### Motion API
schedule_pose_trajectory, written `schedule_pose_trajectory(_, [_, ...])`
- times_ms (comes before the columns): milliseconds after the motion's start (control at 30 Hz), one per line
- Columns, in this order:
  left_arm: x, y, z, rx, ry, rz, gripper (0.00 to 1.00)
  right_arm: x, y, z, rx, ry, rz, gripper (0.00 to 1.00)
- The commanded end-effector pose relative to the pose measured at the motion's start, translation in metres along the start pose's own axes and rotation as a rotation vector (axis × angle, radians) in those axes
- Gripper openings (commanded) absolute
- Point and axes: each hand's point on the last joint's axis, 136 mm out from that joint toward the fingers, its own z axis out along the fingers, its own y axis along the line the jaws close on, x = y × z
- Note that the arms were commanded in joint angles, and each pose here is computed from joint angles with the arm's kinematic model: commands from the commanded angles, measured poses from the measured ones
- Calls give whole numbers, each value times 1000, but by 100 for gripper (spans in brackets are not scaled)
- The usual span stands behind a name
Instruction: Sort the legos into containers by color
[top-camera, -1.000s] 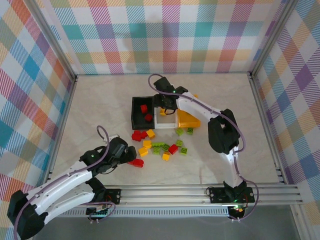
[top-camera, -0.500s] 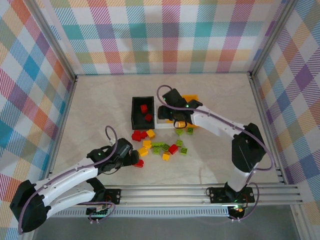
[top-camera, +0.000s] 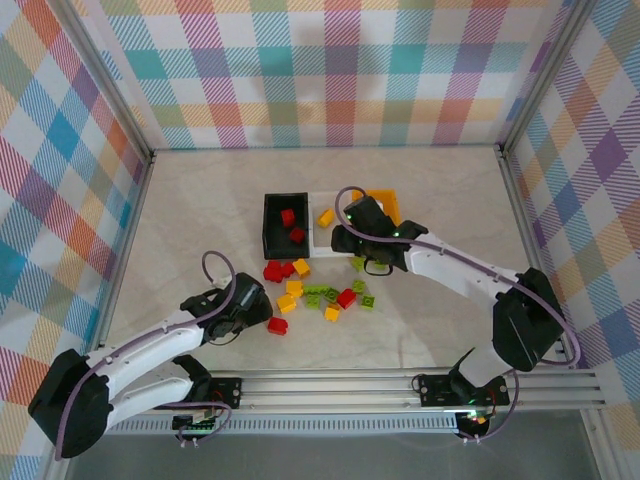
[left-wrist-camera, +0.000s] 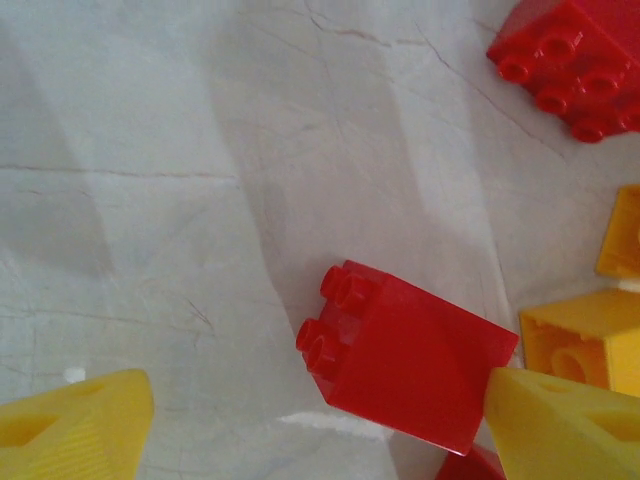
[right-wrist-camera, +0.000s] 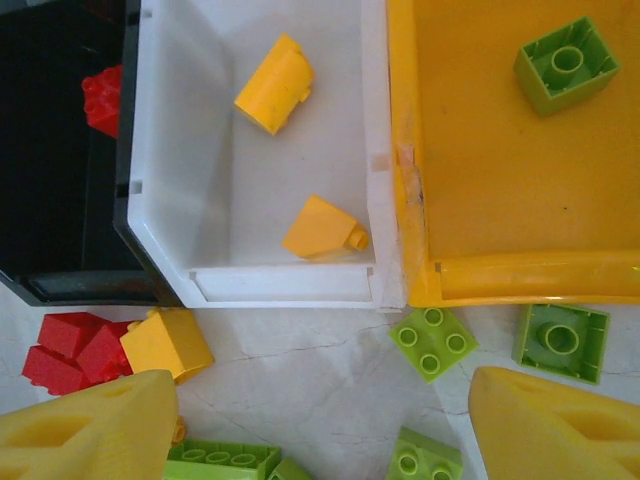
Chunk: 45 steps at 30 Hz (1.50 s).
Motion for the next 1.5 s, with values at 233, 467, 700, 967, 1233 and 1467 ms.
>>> schedule_pose_trajectory(233, [-29,-33,-27,126,-85,48,98,-2,-5,-1,-1,-32,26,78])
schedule_pose_trajectory(467, [-27,-35,-2,42,-47,110,97,1,-9,2,11,-24,23,78])
schedule_pose_trajectory(700, [-11,-31,23,-4,7,137,81,3,-18,-2,22,-30,36,78])
schedule_pose_trajectory(967, [1,-18,30,-52,37,146,62,2,-22,-5,22,-38,55,78])
schedule_pose_trajectory(1233, [2,-13,20,-67,25,172,53,3,-28,-7,29,-44,73,78])
schedule_pose_trajectory(1467, [-13,-22,-2,-37,-23,177,42,2,-29,-10,29,-52,78,78])
